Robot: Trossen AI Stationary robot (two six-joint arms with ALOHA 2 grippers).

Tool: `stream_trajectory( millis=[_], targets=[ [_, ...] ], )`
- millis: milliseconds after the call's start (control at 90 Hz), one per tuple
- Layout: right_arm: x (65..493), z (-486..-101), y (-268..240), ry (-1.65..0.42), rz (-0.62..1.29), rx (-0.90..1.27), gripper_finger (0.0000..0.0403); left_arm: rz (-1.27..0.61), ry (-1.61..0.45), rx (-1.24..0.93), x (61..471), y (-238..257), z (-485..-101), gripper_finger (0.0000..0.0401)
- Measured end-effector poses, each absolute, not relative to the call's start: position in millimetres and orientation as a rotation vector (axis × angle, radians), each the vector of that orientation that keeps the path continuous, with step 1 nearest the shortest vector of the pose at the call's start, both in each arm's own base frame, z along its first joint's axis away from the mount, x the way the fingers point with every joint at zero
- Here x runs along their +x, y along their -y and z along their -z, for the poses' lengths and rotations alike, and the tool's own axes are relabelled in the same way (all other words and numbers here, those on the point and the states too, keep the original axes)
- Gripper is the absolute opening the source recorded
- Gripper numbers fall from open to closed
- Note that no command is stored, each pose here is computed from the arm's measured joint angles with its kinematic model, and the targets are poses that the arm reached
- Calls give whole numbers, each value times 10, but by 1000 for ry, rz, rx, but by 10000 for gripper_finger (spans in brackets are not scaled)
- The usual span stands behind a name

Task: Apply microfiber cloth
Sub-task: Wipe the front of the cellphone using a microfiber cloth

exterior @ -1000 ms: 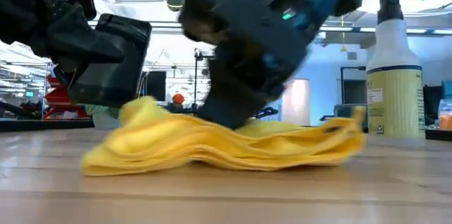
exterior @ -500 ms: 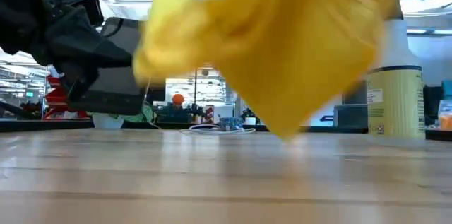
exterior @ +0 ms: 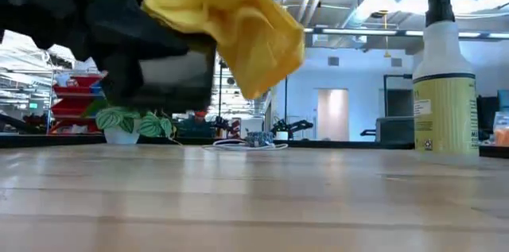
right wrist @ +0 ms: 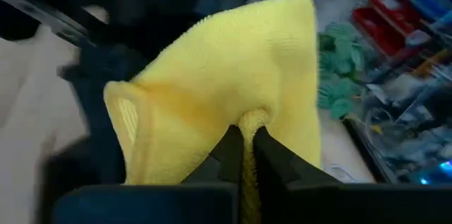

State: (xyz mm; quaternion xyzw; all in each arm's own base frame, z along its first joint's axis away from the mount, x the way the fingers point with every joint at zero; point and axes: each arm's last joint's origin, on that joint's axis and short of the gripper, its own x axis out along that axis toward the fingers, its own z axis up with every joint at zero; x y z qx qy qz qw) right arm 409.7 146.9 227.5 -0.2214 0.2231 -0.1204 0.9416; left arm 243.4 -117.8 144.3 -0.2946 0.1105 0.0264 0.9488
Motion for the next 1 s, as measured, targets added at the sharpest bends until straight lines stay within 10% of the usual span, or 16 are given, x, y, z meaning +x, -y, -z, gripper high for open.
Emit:
stream_trajectory(
  millis=[1000],
  targets=[
    [3907, -2134, -1609, -592, 300, -467, 0, -28, -234, -572, 2502, 1127, -1478, 15]
  ],
)
